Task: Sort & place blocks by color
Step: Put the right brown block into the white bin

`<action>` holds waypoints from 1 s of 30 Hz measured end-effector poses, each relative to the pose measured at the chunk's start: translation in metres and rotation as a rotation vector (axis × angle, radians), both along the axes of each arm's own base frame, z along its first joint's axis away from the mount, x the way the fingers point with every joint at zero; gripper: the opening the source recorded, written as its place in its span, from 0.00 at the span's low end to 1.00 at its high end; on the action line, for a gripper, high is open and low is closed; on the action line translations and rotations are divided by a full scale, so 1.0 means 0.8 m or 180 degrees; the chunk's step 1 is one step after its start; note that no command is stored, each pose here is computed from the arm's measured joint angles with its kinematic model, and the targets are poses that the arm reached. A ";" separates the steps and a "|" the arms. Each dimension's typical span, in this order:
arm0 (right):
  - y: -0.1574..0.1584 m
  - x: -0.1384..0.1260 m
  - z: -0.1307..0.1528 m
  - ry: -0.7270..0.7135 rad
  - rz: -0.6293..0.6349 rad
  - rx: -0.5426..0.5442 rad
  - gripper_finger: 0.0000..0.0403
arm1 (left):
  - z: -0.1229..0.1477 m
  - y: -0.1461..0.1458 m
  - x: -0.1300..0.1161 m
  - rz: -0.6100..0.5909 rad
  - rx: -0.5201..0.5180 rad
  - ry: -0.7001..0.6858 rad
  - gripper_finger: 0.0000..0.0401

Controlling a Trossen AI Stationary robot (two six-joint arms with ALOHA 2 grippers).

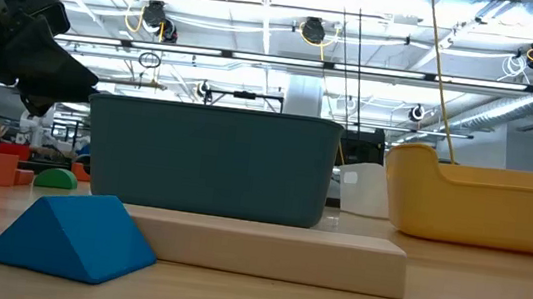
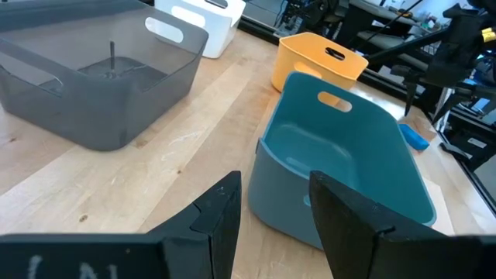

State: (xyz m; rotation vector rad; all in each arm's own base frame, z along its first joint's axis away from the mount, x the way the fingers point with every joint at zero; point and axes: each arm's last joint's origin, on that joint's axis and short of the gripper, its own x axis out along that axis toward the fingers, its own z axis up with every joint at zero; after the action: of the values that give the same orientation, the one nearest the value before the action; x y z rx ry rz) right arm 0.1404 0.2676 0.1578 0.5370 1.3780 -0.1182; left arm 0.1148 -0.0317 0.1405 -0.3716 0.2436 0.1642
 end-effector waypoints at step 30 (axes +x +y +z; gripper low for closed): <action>0.019 -0.013 -0.029 -0.0537 0.0903 -0.0538 0.62 | 0.000 0.000 0.000 0.0000 0.0000 0.0000 0.38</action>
State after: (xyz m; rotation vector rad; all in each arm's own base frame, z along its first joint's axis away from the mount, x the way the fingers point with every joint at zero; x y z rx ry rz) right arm 0.1302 0.2830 0.1350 0.2020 1.2523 0.0404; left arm 0.1148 -0.0317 0.1405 -0.3716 0.2436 0.1642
